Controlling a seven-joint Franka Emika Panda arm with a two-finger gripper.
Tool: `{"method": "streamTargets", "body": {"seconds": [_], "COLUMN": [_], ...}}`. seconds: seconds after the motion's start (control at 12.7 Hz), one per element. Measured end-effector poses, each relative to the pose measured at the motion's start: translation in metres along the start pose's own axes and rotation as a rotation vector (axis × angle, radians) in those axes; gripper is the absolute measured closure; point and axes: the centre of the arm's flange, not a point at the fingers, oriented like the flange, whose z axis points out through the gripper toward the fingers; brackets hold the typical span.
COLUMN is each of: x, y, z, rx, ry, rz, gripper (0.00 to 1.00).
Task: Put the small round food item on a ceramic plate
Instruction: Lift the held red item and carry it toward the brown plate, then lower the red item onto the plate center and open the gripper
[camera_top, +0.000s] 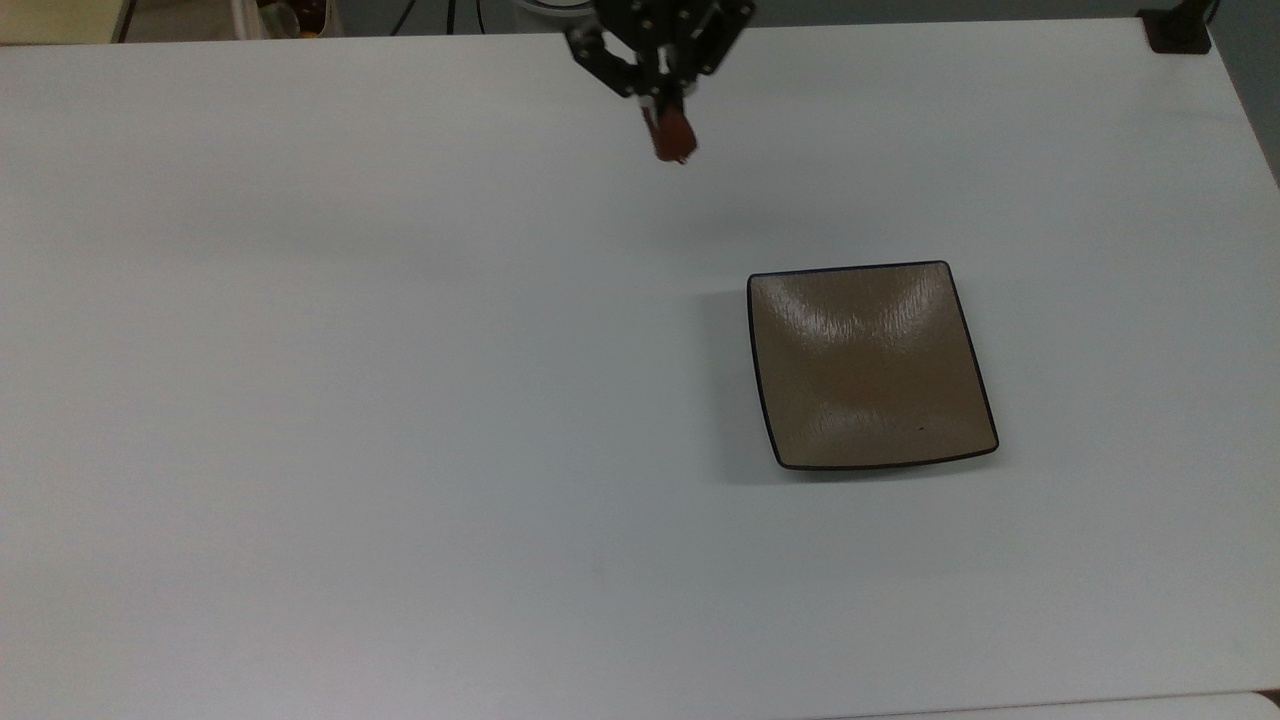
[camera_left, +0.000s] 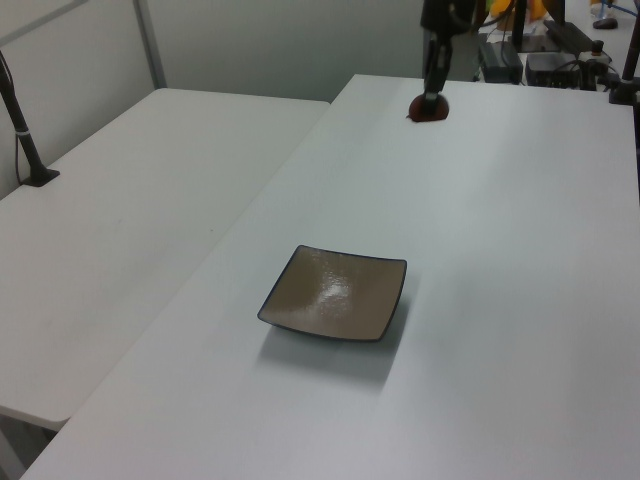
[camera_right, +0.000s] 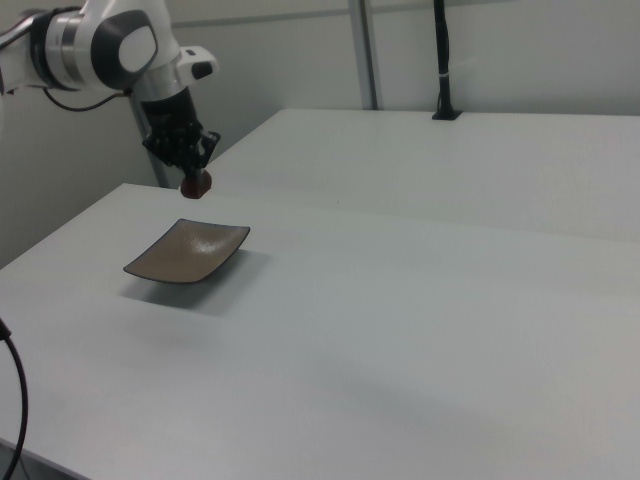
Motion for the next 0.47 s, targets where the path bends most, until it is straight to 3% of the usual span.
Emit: {"method": "streamTargets", "body": {"seconds": [0.24,0.47], "x": [0.029,0.048], "y": [-0.047,-0.085], "z": [0.046,0.100], "rx": [0.009,0.000], "ry": [0.071,0.103], "rz": [0.090,0.110], "gripper": [0.90,0.90]}}
